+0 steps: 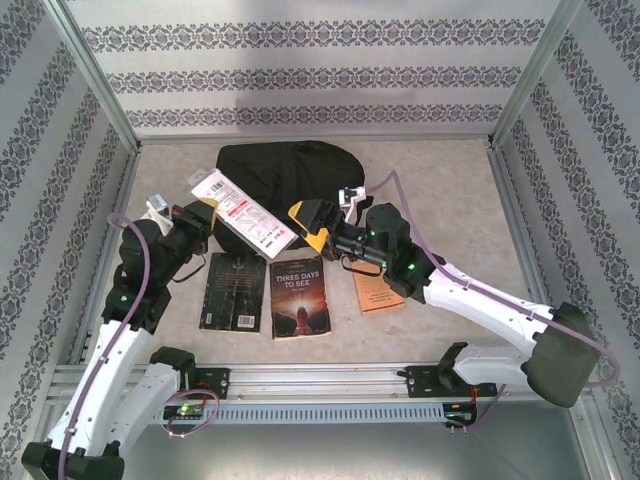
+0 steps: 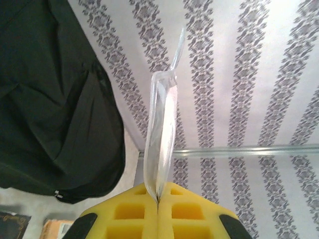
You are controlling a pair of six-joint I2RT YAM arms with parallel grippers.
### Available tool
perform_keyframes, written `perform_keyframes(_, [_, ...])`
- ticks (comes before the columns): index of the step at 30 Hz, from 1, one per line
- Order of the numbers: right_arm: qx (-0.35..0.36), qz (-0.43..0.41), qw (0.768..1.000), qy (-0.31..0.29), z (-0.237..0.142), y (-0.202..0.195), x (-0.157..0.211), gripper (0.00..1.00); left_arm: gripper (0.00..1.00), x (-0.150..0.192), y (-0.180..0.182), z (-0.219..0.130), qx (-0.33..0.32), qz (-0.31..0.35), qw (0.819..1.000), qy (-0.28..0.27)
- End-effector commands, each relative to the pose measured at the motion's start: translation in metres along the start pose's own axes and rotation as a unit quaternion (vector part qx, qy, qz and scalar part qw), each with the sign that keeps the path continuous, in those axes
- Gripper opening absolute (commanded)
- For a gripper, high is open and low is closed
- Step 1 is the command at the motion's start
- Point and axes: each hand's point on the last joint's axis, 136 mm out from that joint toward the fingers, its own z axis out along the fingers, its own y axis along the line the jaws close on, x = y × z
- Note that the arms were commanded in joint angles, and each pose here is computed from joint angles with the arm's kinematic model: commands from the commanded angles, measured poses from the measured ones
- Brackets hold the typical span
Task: Pack books, pencil case, and school supplies into a backpack
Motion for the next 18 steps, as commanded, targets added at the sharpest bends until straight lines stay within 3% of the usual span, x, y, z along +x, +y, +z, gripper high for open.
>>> perform_keyframes(1, [-0.025,0.016,0.998,-0.046,-0.002,0.005,-0.006,0.96,0.0,-0.012,-0.032,-0.011,0.055,-0.014,0.998,-0.036])
perform_keyframes(13, [-0.111,0.003,0.994,-0.01,0.024,0.048,0.023,0.81,0.0,-0.002,-0.036,-0.01,0.075,-0.02,0.997,-0.024])
perform_keyframes(18, [-0.119,0.003,0.993,-0.007,0.037,0.055,0.022,0.67,0.0,0.006,-0.035,-0.01,0.076,-0.013,0.997,-0.02])
